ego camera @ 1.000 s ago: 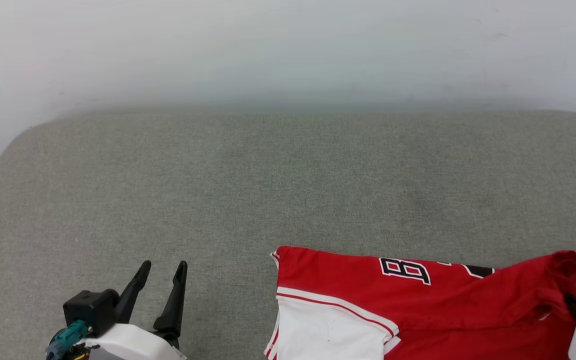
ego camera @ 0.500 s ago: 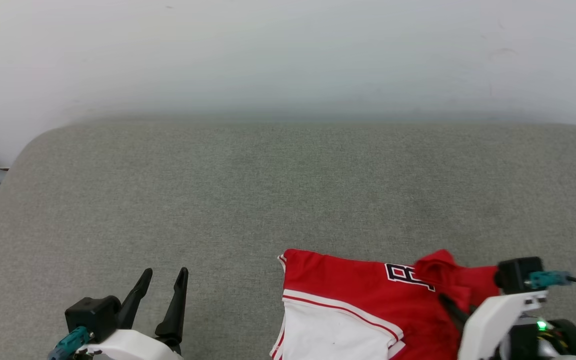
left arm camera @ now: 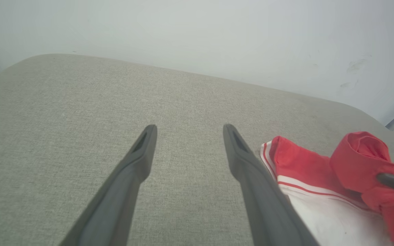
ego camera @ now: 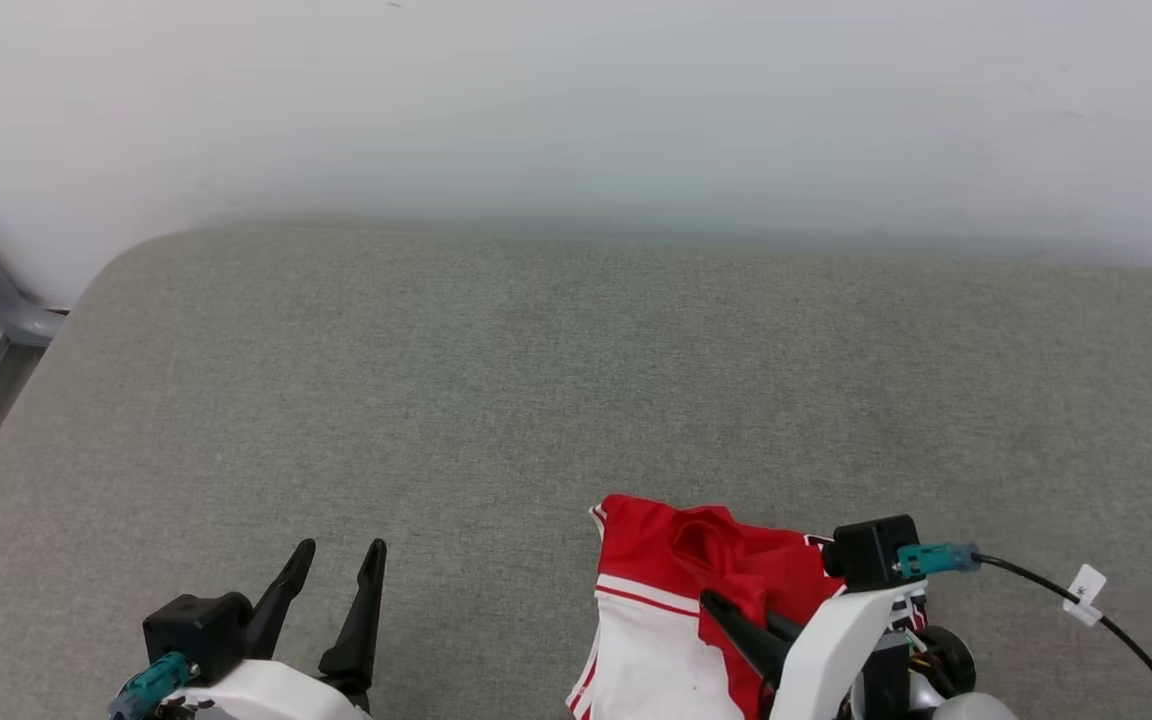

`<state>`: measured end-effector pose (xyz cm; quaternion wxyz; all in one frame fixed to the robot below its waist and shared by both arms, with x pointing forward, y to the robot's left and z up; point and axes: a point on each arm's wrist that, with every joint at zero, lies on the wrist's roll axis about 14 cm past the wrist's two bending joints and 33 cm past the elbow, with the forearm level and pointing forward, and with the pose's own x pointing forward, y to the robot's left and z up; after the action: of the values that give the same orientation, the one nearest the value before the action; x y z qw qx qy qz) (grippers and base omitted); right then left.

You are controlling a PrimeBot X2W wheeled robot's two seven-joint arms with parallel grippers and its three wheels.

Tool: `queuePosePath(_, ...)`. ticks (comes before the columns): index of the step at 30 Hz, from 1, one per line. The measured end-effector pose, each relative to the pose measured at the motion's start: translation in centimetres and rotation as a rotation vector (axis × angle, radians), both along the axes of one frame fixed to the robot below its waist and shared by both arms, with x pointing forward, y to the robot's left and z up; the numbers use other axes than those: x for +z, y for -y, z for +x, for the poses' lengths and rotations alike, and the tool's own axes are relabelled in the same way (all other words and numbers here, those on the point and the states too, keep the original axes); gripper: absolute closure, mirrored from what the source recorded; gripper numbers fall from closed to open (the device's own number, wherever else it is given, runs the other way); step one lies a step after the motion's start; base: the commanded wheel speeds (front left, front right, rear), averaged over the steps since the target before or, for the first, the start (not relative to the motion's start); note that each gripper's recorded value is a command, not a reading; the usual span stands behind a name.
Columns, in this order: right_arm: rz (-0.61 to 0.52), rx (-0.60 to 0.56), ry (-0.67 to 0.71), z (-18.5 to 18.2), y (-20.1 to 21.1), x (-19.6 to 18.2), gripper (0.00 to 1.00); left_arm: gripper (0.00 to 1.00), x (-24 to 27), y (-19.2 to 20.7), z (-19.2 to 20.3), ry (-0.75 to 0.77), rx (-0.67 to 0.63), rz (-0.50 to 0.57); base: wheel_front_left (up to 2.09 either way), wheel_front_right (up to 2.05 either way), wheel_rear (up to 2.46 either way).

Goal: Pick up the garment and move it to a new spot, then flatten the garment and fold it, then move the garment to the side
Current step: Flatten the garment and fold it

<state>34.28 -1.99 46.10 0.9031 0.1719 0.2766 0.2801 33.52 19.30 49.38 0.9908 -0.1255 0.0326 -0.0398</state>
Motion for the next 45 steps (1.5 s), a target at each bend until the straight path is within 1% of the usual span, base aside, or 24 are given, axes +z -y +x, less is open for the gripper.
queuePosePath(7,0.022,0.007,0.001,0.4,-1.4,-1.5,1.0,0.0,-0.1,-0.1,-0.4,-0.003,0.007,0.002,0.0,0.0,0.0)
queuePosePath(8,0.027,0.007,0.0,0.5,-1.6,-1.6,0.96,0.0,-0.2,-0.1,-0.4,-0.003,0.007,0.001,0.0,0.0,0.0)
queuePosePath(9,0.031,0.009,0.003,0.5,-1.8,-1.7,0.58,0.0,-0.2,-0.1,-0.4,-0.003,0.006,0.0,0.0,0.0,0.0)
queuePosePath(10,0.033,0.016,0.006,0.5,-2.1,-1.7,0.0,0.0,-0.2,-0.1,-0.4,-0.003,0.007,-0.001,0.0,0.0,0.0)
queuePosePath(17,0.089,0.089,-0.019,-1.2,-4.9,-1.9,0.0,0.0,0.0,0.0,-0.5,0.005,0.006,-0.003,0.0,0.0,0.0)
queuePosePath(23,0.047,0.092,0.046,-0.7,-4.7,-1.2,0.0,0.0,0.2,0.3,-0.4,0.012,-0.003,-0.004,0.0,0.0,0.0)
queuePosePath(26,-0.033,0.1,0.153,0.7,-4.2,0.1,0.0,0.0,0.4,0.5,-0.2,0.019,-0.01,-0.002,0.0,0.0,0.0)
queuePosePath(29,-0.146,0.09,0.3,2.6,-3.1,2.1,0.0,0.0,0.6,0.8,0.1,0.026,-0.018,-0.001,0.0,0.0,0.0)
queuePosePath(31,-0.216,0.063,0.394,4.0,-1.5,3.6,0.0,0.0,0.7,1.1,0.2,0.031,-0.023,-0.002,0.0,0.0,0.0)
queuePosePath(33,-0.311,0.021,0.483,5.5,1.4,4.8,0.0,0.0,1.0,1.4,0.5,0.041,-0.028,-0.004,0.0,0.0,0.0)
queuePosePath(36,-0.402,-0.053,0.577,7.0,5.2,6.7,0.0,0.0,1.6,1.9,1.0,0.066,-0.033,-0.01,0.0,0.0,0.0)
queuePosePath(40,-0.458,-0.155,0.655,8.0,9.6,9.0,0.0,0.0,2.6,2.0,1.6,0.106,-0.024,-0.01,0.0,0.0,0.0)
queuePosePath(42,-0.478,-0.202,0.682,7.9,11.7,9.7,0.0,0.0,2.8,2.3,1.8,0.116,-0.028,-0.014,0.0,0.0,0.0)
queuePosePath(45,-0.479,-0.267,0.702,7.1,14.1,10.2,0.0,0.0,3.5,2.4,2.2,0.147,-0.023,-0.014,0.0,0.0,0.0)
